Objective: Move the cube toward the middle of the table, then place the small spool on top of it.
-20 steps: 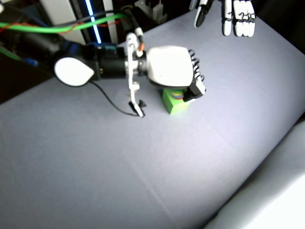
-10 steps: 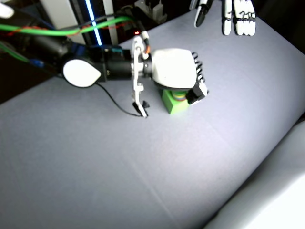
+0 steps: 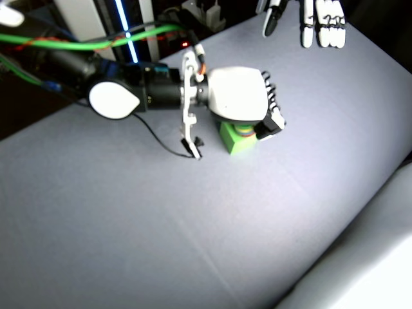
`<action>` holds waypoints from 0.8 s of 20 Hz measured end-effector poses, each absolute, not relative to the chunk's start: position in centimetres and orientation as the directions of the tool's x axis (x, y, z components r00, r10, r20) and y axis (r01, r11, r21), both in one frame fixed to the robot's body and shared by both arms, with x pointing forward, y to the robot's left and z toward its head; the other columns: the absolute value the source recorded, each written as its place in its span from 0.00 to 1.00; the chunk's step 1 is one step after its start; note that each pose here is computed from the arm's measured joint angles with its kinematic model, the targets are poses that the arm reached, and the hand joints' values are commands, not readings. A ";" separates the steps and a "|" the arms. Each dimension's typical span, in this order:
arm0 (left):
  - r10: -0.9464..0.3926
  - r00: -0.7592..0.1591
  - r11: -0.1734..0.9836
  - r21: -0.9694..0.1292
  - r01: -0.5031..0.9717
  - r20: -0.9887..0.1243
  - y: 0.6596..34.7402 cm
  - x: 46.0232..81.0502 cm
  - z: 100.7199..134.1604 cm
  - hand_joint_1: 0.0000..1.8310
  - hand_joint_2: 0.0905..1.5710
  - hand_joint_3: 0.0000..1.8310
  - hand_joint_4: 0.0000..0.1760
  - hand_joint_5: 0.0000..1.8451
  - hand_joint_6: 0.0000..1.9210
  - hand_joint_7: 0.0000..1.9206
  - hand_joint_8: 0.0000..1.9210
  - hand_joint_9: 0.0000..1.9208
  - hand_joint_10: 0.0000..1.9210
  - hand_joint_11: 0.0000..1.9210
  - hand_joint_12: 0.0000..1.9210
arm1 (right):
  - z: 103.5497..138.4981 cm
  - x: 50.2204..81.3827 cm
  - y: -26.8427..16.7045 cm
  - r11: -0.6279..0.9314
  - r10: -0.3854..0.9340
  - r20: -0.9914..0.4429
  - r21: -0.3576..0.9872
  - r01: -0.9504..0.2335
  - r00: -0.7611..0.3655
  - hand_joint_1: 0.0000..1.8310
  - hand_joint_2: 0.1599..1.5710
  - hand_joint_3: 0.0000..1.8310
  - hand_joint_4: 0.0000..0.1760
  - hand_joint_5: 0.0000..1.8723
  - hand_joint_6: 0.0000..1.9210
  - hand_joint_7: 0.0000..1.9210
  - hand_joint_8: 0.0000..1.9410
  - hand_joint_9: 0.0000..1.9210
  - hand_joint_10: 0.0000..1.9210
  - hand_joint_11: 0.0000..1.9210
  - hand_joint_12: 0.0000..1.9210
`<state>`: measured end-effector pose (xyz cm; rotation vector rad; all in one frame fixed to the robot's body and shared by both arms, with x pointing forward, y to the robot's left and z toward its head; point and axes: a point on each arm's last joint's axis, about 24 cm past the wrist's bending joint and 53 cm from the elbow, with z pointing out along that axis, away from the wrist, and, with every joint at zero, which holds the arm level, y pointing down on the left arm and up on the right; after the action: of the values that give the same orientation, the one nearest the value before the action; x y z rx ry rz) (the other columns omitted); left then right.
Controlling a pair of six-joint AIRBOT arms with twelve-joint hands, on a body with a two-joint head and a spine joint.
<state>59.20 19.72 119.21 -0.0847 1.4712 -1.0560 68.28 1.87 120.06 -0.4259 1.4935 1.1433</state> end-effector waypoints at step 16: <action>-0.619 -0.238 0.570 -0.636 0.520 -0.749 19.7 59.2 119.3 0.42 0.59 0.00 0.49 0.10 0.00 0.05 0.00 0.03 0.00 0.00 0.12 | 119.6 68.5 1.9 0.471 0.318 -0.900 0.423 -0.774 -0.298 0.64 0.55 0.00 0.00 0.49 0.01 0.49 0.05 0.44 0.31 0.33 0.63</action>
<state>59.18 19.73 119.33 -0.0892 1.4664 -1.0639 68.48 1.92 119.57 -0.4163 1.5163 1.1359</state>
